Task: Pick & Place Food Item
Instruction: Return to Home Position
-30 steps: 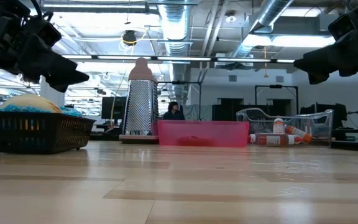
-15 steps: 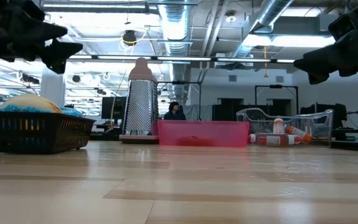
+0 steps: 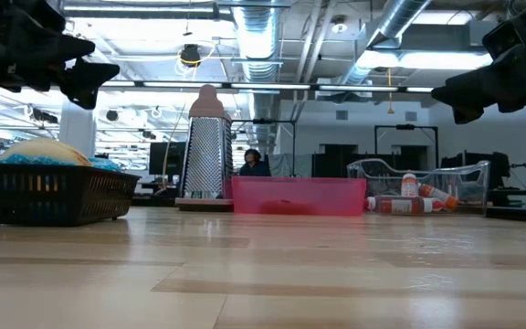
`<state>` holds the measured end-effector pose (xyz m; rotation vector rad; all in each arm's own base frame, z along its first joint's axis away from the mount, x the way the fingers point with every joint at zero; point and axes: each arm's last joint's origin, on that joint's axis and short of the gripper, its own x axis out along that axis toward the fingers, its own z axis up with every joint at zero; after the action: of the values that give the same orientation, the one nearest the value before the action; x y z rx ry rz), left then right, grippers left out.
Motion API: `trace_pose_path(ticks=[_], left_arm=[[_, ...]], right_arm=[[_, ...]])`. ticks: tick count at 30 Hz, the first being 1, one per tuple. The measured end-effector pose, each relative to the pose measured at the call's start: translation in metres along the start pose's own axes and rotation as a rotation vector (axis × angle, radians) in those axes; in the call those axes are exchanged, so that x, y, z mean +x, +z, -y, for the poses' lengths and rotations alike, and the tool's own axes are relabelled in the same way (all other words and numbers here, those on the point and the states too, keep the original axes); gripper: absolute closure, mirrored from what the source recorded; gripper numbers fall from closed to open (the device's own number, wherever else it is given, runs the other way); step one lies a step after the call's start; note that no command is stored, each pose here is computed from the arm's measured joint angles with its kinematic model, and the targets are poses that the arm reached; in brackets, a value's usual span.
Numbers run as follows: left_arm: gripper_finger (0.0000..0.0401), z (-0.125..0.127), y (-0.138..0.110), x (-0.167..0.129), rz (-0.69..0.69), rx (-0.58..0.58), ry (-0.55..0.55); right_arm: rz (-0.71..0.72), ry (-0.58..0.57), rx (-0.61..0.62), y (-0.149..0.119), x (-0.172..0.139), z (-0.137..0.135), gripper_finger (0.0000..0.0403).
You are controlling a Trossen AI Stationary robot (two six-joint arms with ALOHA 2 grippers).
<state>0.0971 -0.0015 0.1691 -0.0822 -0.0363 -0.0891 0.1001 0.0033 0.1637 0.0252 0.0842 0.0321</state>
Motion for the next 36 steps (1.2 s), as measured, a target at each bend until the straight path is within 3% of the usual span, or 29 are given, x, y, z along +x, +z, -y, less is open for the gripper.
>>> trace_pose_path(ticks=[4, 15, 36], left_arm=[[0.0174, 0.0, 0.0, 0.0, -0.001, -0.049, -0.003], [0.0174, 0.001, 0.008, 0.004, 0.074, -0.044, -0.018], [0.0174, -0.001, 0.0, 0.011, -0.018, -0.054, -0.002]], right_arm=[[0.0, 0.0, 0.0, 0.0, 0.0, 0.0, 0.0269], [0.0, 0.0, 0.0, 0.0, 0.0, 0.0, 0.0269], [0.0, 0.0, 0.0, 0.0, 0.0, 0.0, 0.0269]])
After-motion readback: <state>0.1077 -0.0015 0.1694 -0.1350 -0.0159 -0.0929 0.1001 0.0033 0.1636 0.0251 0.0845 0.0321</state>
